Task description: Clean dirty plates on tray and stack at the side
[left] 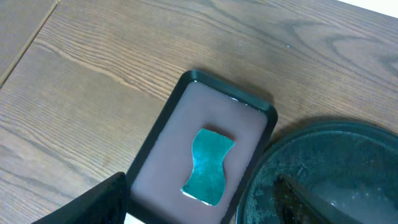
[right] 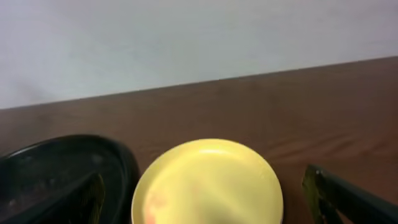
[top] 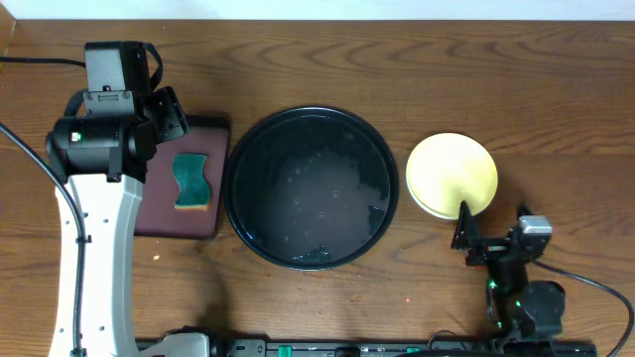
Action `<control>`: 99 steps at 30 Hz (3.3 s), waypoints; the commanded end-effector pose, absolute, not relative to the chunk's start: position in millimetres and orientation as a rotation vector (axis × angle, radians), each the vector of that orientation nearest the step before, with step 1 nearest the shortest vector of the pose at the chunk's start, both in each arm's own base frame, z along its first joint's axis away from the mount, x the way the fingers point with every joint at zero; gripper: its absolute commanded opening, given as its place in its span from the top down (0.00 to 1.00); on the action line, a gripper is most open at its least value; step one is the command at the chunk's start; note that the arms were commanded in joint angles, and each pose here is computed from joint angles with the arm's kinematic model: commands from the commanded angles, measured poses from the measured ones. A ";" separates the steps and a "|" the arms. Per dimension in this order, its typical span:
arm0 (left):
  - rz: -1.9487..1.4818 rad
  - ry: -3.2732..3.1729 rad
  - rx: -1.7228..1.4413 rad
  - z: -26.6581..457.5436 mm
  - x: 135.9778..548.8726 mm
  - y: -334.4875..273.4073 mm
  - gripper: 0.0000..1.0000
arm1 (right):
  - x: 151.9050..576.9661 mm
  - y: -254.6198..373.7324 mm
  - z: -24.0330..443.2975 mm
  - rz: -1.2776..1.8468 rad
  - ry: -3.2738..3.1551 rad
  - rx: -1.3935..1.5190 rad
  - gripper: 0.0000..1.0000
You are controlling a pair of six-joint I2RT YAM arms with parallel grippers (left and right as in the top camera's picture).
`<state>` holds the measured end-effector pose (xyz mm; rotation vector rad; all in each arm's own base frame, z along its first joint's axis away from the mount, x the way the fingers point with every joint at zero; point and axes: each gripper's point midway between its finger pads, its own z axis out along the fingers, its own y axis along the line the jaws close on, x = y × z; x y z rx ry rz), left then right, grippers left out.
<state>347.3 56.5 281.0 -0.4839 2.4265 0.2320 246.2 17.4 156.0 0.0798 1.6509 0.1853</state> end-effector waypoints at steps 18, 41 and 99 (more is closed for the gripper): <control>0.235 2.417 -0.502 283.0 347.8 58.9 0.26 | 245.8 16.0 155.8 0.188 1.650 0.092 0.01; 0.186 2.252 -0.472 311.6 315.0 50.7 0.26 | 245.9 15.9 155.7 0.188 1.650 0.093 0.01; 0.196 1.731 0.071 136.0 243.2 16.0 0.25 | 245.9 16.0 155.7 0.188 1.650 0.092 0.01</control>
